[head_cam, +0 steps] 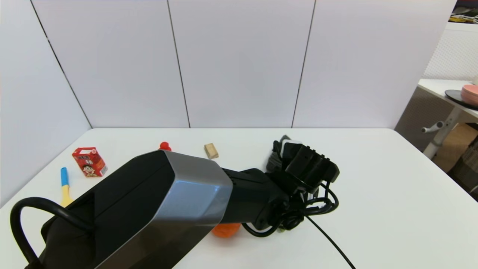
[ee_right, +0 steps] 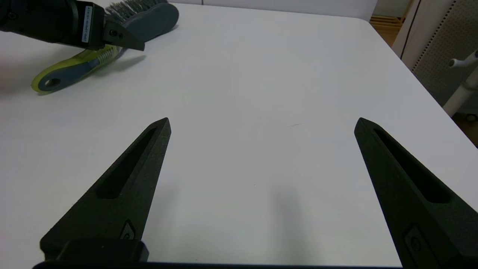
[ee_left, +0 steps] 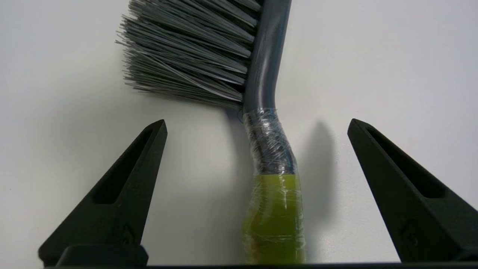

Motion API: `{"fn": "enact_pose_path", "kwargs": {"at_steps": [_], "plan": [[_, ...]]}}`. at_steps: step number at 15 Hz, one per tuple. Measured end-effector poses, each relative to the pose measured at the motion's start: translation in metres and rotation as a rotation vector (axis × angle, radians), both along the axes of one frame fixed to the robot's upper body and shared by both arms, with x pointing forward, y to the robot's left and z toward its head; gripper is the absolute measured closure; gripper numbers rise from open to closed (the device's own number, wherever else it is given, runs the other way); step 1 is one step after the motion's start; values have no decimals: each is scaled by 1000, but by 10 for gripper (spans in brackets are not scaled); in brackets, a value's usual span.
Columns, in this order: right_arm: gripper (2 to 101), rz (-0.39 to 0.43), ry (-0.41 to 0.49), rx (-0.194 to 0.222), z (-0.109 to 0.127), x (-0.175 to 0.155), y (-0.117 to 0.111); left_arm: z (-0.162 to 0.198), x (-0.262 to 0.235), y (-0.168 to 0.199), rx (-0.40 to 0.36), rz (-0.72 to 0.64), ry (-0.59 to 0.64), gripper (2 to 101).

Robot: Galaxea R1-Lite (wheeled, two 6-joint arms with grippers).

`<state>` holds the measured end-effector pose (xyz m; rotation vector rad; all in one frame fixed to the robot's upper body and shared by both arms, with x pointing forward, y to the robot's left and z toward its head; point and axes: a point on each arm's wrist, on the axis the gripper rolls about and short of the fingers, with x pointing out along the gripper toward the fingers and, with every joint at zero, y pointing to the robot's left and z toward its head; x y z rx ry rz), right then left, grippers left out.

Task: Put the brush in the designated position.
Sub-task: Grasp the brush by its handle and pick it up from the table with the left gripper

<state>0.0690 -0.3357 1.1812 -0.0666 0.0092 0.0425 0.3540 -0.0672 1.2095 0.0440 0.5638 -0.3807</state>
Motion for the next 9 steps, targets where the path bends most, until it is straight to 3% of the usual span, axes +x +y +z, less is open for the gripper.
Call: {"fn": "enact_pose_path", "kwargs": {"at_steps": [9], "plan": [[50, 0, 0, 0, 0, 0, 0, -4, 1, -1, 20, 1, 10, 53]]}}
